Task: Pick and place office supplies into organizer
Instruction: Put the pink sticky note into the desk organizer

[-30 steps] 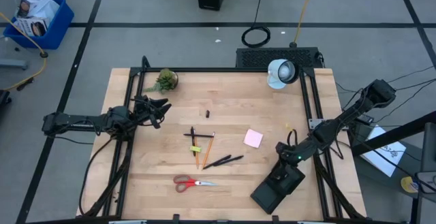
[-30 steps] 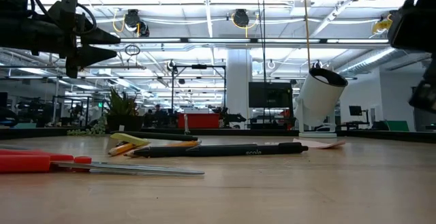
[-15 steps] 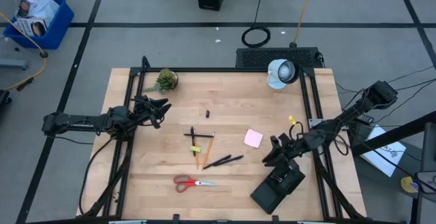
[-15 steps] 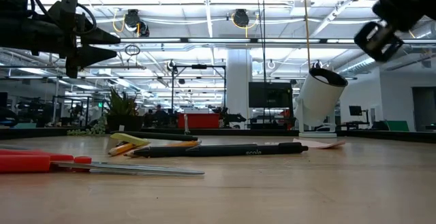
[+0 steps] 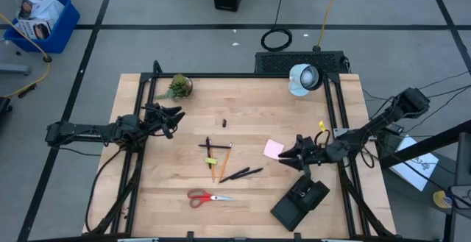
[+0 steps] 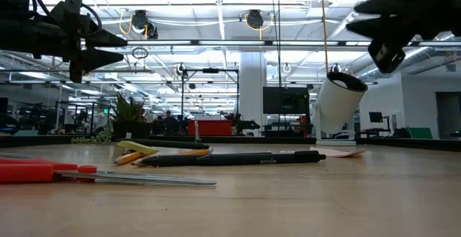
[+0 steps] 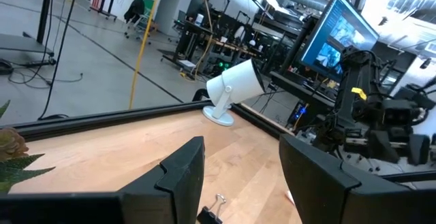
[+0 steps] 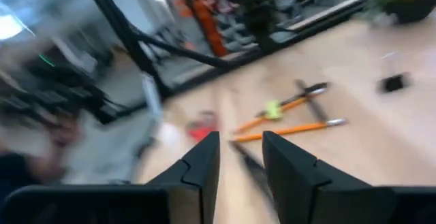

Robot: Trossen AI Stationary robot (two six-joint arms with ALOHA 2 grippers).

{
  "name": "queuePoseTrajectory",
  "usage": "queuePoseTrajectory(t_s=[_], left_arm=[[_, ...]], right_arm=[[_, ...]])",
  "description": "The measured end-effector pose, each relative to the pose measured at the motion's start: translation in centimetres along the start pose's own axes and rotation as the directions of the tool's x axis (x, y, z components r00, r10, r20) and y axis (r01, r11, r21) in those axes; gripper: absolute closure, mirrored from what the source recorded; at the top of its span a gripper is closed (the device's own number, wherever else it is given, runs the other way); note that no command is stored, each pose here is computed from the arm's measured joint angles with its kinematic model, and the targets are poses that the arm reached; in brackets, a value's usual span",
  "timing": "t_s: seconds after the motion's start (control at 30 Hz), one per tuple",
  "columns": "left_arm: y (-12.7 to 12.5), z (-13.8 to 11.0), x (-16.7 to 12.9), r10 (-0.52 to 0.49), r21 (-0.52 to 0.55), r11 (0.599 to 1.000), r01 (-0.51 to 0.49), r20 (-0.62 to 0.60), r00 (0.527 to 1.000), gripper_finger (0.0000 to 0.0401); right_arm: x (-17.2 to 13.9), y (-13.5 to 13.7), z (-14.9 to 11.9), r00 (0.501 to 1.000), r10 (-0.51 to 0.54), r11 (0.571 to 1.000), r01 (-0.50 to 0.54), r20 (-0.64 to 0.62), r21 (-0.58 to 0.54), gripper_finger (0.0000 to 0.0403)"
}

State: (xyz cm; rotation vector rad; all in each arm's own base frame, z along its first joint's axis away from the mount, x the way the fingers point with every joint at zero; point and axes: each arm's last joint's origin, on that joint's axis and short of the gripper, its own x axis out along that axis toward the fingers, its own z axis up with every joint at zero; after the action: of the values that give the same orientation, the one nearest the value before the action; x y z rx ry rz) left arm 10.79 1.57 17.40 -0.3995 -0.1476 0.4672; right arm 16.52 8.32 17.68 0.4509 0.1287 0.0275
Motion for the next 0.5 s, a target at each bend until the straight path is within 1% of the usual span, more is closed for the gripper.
queuePoseTrajectory(t_s=[0.03, 0.1, 0.17, 0.23, 0.33, 0.4, 0.43, 0.47, 0.5], left_arm=[[0.0, 0.0, 0.0, 0.0, 0.001, 1.0, 0.0, 0.0, 1.0, 0.0205], [0.0, 0.0, 0.0, 0.0, 0.004, 1.0, 0.0, 0.0, 1.0, 0.0206], [0.0, 0.0, 0.0, 0.0, 0.022, 1.0, 0.0, 0.0, 1.0, 0.0205], [0.0, 0.0, 0.0, 0.002, 0.029, 1.0, -0.002, 0.0, 1.0, 0.0205], [0.1, 0.0, 0.0, 0.019, 0.03, 0.999, -0.019, 0.004, 1.0, 0.0206], [0.1, 0.0, 0.0, 0.029, 0.031, 0.999, -0.029, 0.006, 1.0, 0.0205], [0.1, 0.0, 0.0, 0.033, 0.031, 0.999, -0.033, 0.007, 0.999, 0.0206], [0.1, 0.0, 0.0, 0.035, 0.032, 0.999, -0.035, 0.006, 0.999, 0.0206], [0.1, 0.0, 0.0, 0.036, 0.031, 0.999, -0.036, 0.006, 0.999, 0.0205]], right_arm=[[0.1, 0.1, 0.0, 1.0, -0.017, 0.998, 0.017, -0.007, -0.061, 0.0291], [0.3, 0.6, 0.4, 0.999, -0.022, 0.981, 0.017, -0.024, -0.196, 0.0283], [0.6, 1.3, 0.8, 0.999, -0.026, 0.945, 0.01, -0.043, -0.326, 0.0279], [1.0, 2.1, 1.4, 0.998, -0.059, 0.9, 0.041, -0.028, -0.434, 0.0276], [1.5, 3.1, 2.2, 0.992, -0.124, 0.817, 0.111, 0.016, -0.566, 0.0274], [1.6, 3.3, 2.2, 0.992, -0.122, 0.74, 0.102, 0.017, -0.665, 0.0273], [1.6, 3.5, 2.2, 0.993, -0.114, 0.714, 0.096, 0.02, -0.694, 0.0273], [1.6, 3.5, 2.3, 0.994, -0.105, 0.713, 0.095, 0.028, -0.694, 0.0274], [1.6, 3.6, 2.3, 0.994, -0.099, 0.723, 0.099, 0.04, -0.683, 0.0276]])
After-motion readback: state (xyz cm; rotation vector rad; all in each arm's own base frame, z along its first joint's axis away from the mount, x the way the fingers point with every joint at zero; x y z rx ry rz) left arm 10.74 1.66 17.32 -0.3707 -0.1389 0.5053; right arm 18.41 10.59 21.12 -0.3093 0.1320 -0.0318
